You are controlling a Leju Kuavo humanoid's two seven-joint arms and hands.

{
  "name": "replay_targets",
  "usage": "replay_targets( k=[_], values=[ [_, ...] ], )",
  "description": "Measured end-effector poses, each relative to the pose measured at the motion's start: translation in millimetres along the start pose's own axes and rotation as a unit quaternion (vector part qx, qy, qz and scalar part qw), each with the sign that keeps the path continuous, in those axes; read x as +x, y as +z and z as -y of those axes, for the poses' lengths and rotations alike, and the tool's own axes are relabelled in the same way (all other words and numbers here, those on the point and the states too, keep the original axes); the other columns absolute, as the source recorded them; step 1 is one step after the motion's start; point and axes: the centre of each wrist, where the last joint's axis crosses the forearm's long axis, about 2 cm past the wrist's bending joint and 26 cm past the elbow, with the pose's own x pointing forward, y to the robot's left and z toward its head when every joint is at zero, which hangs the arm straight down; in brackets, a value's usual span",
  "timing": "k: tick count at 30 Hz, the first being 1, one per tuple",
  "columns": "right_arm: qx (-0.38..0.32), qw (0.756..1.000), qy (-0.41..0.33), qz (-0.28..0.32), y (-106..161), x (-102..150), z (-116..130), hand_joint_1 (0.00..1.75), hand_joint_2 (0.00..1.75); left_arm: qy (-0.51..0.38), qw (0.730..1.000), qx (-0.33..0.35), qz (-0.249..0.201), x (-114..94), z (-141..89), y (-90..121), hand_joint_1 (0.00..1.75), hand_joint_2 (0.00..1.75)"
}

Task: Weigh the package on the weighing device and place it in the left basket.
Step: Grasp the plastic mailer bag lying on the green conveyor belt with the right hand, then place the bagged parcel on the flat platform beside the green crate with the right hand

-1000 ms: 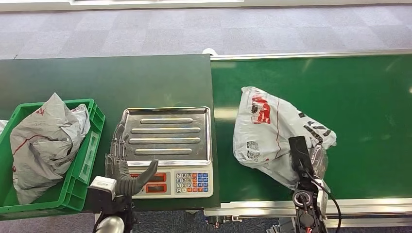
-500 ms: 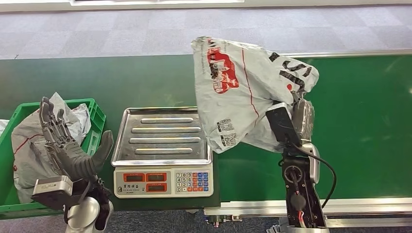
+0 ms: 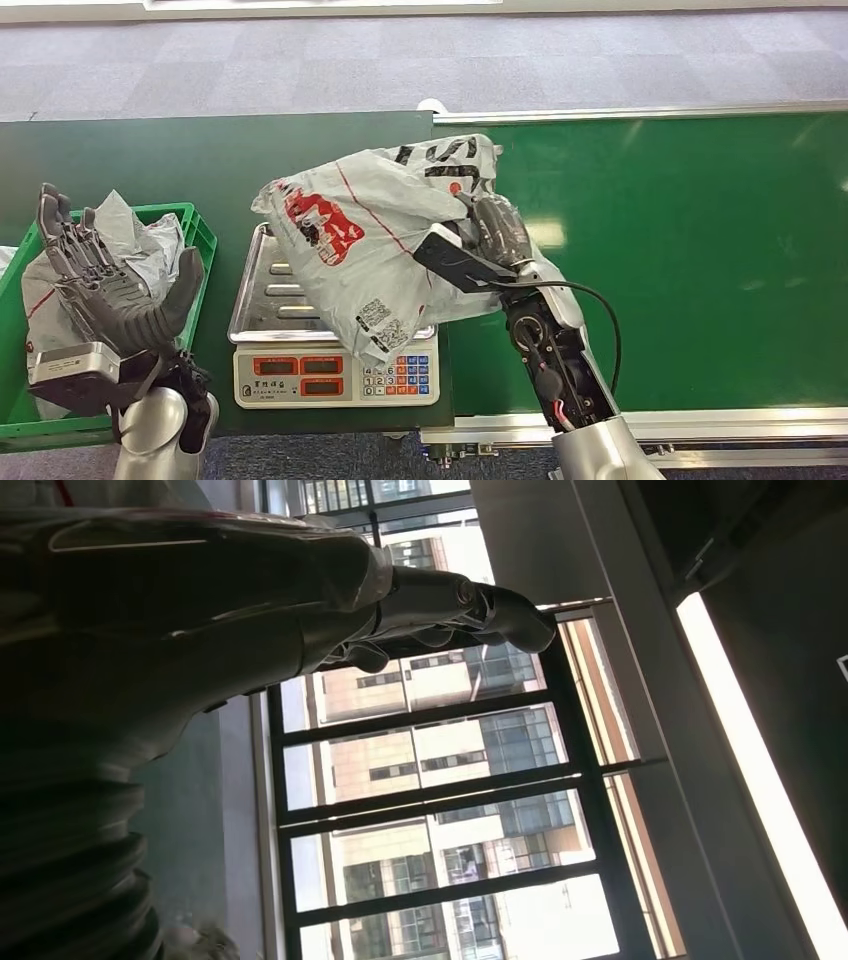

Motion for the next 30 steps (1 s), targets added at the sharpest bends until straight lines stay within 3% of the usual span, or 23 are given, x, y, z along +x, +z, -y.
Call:
replay_targets(
  k=[6, 10, 20, 30],
  values=[
    [0.071, 0.997, 0.005, 0.03, -13.2, 11.1, -27.9, 1.75, 1.75, 0.001, 1.0, 0.0, -0.003, -0.7, -0.3, -4.6, 0.0, 1.75],
    [0.094, 0.995, 0.0, 0.041, -17.9, 18.2, -40.3, 0.0, 1.75, -0.001, 1.0, 0.002, -0.005, -1.2, -1.5, -4.7, 0.0, 1.75],
    [0.086, 0.996, -0.012, 0.021, -20.0, 16.6, -55.0, 0.0, 1.75, -0.016, 1.0, 0.009, -0.016, -3.0, -9.0, 3.2, 0.0, 1.75],
    [0.044, 0.998, -0.043, -0.001, -19.2, 10.2, -52.4, 0.0, 1.75, -0.018, 0.999, -0.005, -0.029, -3.4, -11.5, 7.5, 0.0, 1.75]
  ],
)
